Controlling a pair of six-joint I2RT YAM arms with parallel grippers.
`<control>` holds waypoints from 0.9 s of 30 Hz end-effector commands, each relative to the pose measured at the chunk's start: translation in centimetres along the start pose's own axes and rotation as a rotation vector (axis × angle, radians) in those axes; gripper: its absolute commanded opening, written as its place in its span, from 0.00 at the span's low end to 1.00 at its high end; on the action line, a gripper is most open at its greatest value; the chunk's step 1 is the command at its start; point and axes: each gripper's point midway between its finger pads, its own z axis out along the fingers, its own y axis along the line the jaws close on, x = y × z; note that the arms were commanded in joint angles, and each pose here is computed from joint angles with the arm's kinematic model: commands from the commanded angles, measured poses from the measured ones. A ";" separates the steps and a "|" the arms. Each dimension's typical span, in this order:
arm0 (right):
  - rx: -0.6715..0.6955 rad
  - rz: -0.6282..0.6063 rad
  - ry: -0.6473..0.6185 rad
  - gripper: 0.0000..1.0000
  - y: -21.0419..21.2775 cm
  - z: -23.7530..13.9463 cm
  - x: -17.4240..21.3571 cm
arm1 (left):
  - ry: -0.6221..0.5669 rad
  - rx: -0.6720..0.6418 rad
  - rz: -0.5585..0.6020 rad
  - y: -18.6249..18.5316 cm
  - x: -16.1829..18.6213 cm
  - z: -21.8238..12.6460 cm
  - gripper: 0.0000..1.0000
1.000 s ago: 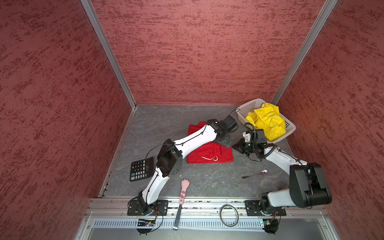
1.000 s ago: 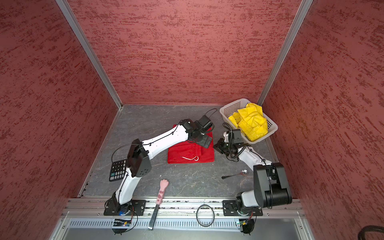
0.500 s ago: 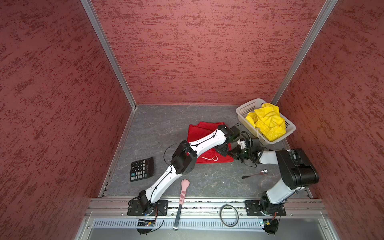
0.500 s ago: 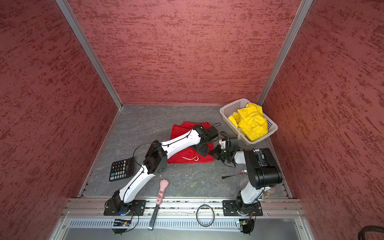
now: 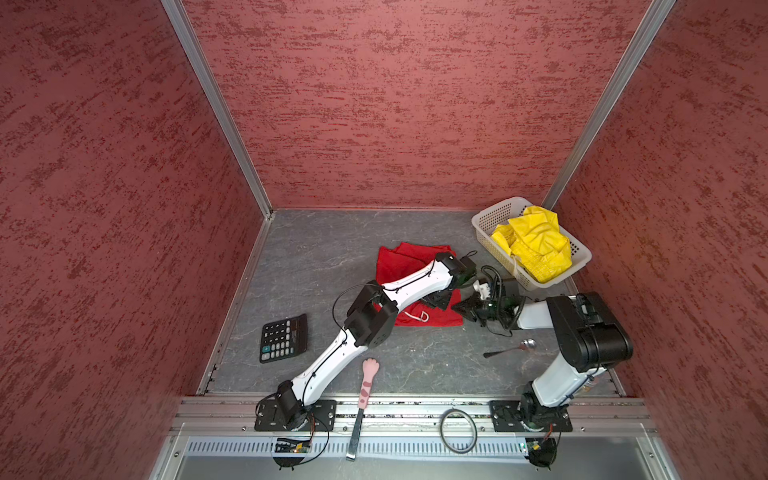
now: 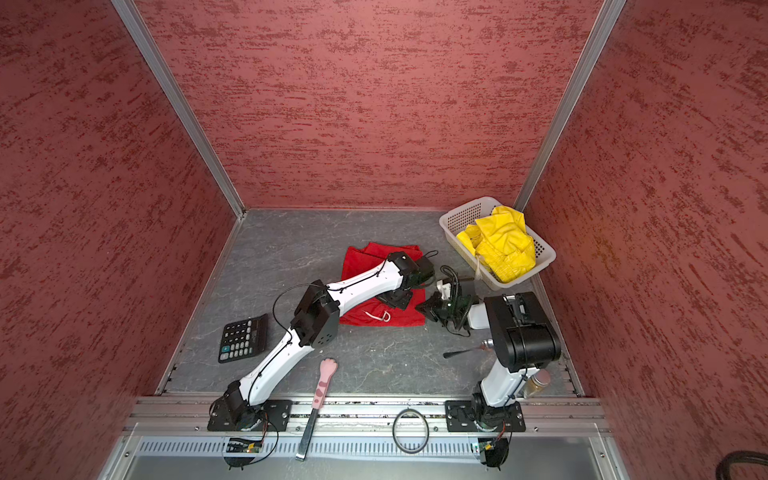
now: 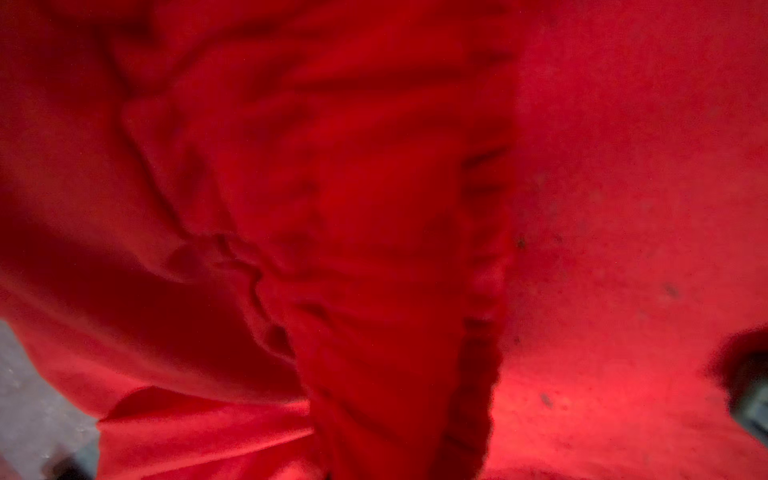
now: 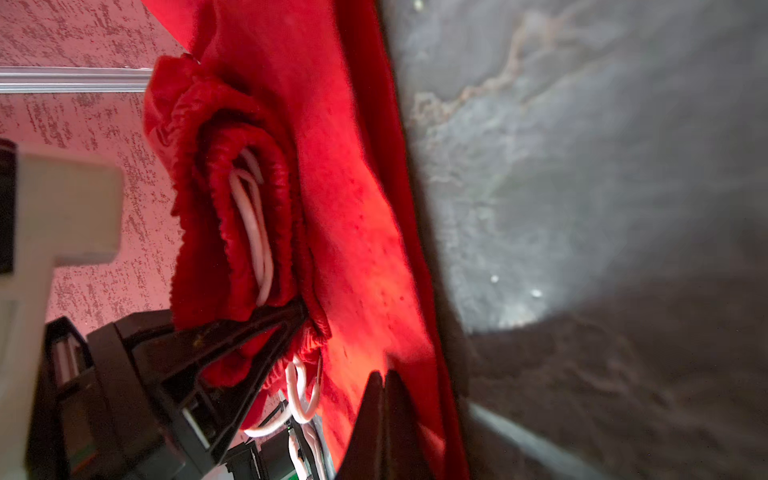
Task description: Fold and stack the shorts
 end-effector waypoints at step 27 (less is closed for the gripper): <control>0.006 -0.337 0.009 0.00 14.1 4.6 -0.2 | -0.600 0.619 -0.614 18.1 0.2 -18.5 0.00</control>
